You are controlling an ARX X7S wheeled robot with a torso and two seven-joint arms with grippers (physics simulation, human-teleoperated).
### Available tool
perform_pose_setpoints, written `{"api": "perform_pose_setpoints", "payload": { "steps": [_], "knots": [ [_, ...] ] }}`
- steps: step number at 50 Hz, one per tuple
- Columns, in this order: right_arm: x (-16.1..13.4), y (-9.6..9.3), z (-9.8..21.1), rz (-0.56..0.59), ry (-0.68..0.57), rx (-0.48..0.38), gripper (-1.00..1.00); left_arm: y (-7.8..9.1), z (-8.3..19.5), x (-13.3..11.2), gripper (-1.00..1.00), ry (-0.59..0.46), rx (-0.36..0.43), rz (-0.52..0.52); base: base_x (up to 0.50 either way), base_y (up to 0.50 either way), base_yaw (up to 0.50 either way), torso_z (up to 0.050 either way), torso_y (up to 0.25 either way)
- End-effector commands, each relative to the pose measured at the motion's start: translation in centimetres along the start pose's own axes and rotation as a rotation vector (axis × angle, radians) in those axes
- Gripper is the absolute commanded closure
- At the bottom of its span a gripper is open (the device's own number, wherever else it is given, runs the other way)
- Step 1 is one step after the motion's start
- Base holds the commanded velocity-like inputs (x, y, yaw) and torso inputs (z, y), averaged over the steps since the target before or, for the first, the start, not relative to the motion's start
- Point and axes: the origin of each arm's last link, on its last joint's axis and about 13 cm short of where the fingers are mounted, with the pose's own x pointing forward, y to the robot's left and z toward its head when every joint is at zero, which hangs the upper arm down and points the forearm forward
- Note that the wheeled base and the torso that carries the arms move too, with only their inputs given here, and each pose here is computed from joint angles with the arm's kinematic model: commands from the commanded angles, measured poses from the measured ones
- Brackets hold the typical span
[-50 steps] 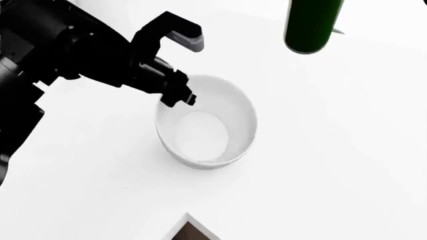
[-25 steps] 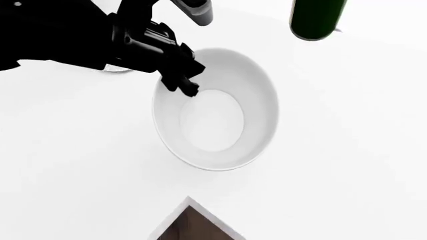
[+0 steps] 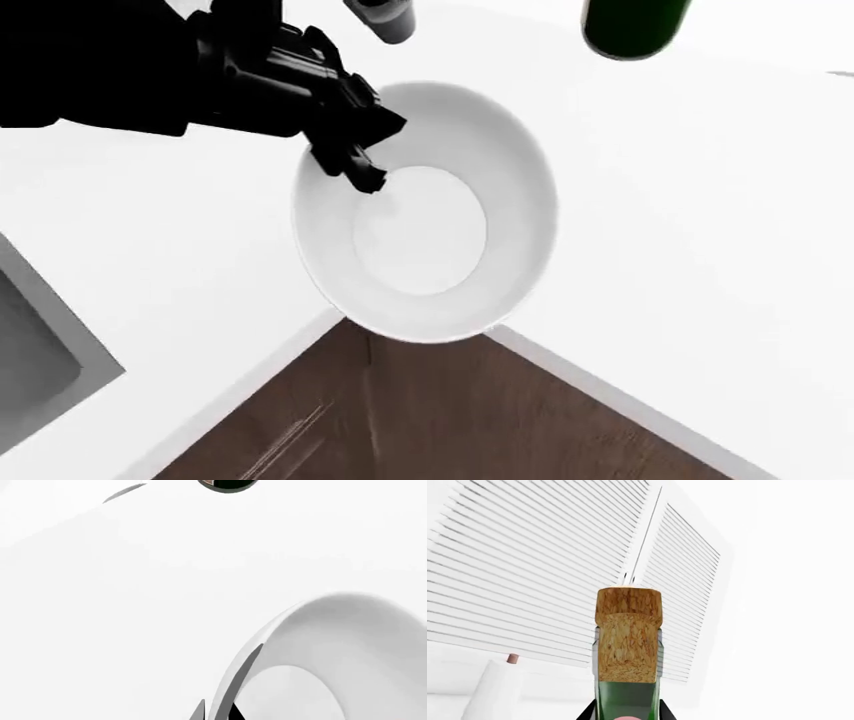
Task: Pick the bowl and bottle and place them in the sink. Then turn on the water.
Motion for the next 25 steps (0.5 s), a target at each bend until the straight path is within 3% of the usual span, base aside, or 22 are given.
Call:
{"api": "perform_pose_setpoints", "payload": {
  "steps": [1,13,17,18,25],
  "knots": [
    [0.09,-0.11,0.88,-0.013,-0.032,-0.033,1.00,-0.18,-0.01,-0.46,1.00,-0.017,0.017,0.015,-0.39,-0.31,0.00,0.000,0.000],
    [0.13,-0.08,0.58,-0.012,-0.027,-0.038,1.00,-0.15,-0.05,-0.43,1.00,-0.028,0.018,0.017,-0.39,-0.31,0.00,0.001,0.000],
    [0.26,0.09,0.33,0.014,-0.012,-0.081,1.00,-0.16,-0.14,-0.41,1.00,-0.029,0.020,0.016,-0.46,-0.18,0.00,0.000,0.000],
    [0.21,0.22,0.08,0.038,0.004,-0.112,1.00,-0.12,-0.19,-0.38,1.00,-0.031,0.020,0.016,-0.19,-0.15,0.50,0.000,0.000],
    [0.31,0.32,0.06,0.039,-0.012,-0.118,1.00,-0.07,-0.32,-0.43,1.00,-0.031,0.023,0.022,-0.07,-0.05,0.50,0.001,0.000]
  ]
}}
